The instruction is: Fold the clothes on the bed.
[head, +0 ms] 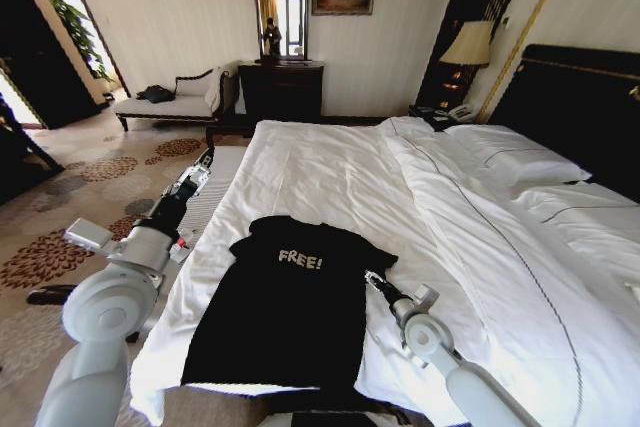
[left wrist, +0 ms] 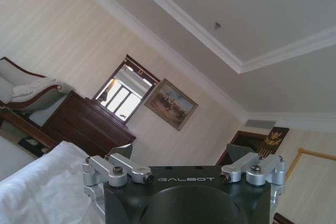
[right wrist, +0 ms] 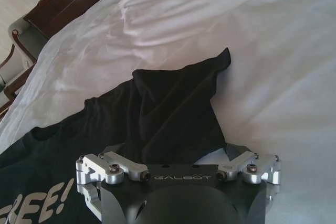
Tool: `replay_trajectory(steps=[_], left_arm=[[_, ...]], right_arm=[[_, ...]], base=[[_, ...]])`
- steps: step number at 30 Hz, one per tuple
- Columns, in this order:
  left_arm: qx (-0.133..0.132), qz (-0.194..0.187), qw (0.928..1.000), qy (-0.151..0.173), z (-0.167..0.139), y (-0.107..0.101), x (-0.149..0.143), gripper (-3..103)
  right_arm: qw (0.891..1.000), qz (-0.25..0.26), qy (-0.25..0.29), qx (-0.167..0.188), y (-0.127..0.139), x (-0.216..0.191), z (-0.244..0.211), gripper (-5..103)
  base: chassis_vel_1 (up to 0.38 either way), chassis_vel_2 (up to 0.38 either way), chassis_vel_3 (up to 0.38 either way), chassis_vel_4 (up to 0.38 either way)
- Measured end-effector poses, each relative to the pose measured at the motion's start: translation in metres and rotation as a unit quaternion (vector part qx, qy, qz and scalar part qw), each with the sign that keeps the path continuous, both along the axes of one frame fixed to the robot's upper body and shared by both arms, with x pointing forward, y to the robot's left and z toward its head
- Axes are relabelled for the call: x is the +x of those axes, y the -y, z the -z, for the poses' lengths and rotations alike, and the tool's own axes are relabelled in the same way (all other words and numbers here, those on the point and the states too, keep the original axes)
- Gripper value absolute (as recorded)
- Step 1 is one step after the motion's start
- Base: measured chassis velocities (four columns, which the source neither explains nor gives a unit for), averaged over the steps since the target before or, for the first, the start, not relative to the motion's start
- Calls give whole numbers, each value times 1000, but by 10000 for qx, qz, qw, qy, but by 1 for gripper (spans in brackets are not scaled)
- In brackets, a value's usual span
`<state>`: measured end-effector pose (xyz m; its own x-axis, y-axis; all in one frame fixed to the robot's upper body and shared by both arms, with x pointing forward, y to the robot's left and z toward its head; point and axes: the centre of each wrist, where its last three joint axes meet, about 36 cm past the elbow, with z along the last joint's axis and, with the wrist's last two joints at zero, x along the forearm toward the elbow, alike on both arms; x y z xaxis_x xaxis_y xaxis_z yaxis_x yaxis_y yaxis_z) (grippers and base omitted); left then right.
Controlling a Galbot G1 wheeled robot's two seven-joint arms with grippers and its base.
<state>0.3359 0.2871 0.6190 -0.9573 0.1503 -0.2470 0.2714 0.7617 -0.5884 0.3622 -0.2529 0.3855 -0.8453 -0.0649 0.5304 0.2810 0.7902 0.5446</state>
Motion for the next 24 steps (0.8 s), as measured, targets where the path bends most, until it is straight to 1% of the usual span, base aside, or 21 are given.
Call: replay_trajectory(steps=[7, 9, 12, 13, 15, 16, 17, 18, 19, 20, 21, 23, 24], left_arm=[[118, -97, 9998, -86, 4, 0, 3, 100], [163, -124, 9997, -126, 5, 1, 5, 100], [188, -142, 9996, -155, 6, 1, 6, 100], [197, -151, 9996, -165, 7, 1, 6, 100], [210, -169, 9995, -184, 7, 0, 6, 100], [218, -178, 9994, -192, 8, 0, 6, 100], [232, -195, 9993, -198, 8, 0, 6, 100], [232, -195, 9993, -198, 8, 0, 6, 100], [241, -206, 9993, -199, 8, 0, 5, 100], [259, -228, 9992, -202, 8, -1, 5, 100], [282, -257, 9991, -207, 8, -1, 5, 100], [296, -274, 9990, -214, 9, -1, 5, 100], [305, -287, 9989, -228, 9, -1, 5, 100]], right_arm=[[9997, 186, -68, 115, 5, -1, 0, 101], [9996, 240, -57, 161, 5, -1, 0, 93], [9994, 274, -40, 201, 4, -2, 0, 93], [9993, 291, -34, 219, 3, -2, 1, 82], [9992, 316, -33, 243, 2, -3, 2, 70], [9992, 324, -33, 250, 2, -3, 3, 70], [9991, 334, -30, 249, 1, -3, 4, 65], [9991, 334, -30, 249, 1, -3, 4, 65], [9991, 339, -27, 246, 1, -4, 4, 59], [9991, 347, -22, 239, 1, -4, 4, 59], [9991, 359, -10, 220, 1, -4, 5, 48], [9991, 366, -6, 204, 1, -5, 5, 48], [9991, 373, -4, 186, 1, -5, 6, 43]], base=[[0, 0, 0, 0], [0, 0, 0, 0], [0, 0, 0, 0], [0, 0, 0, 0], [0, 0, 0, 0], [0, 0, 0, 0], [0, 0, 0, 0], [0, 0, 0, 0], [0, 0, 0, 0], [0, 0, 0, 0], [0, 0, 0, 0], [0, 0, 0, 0], [0, 0, 0, 0]])
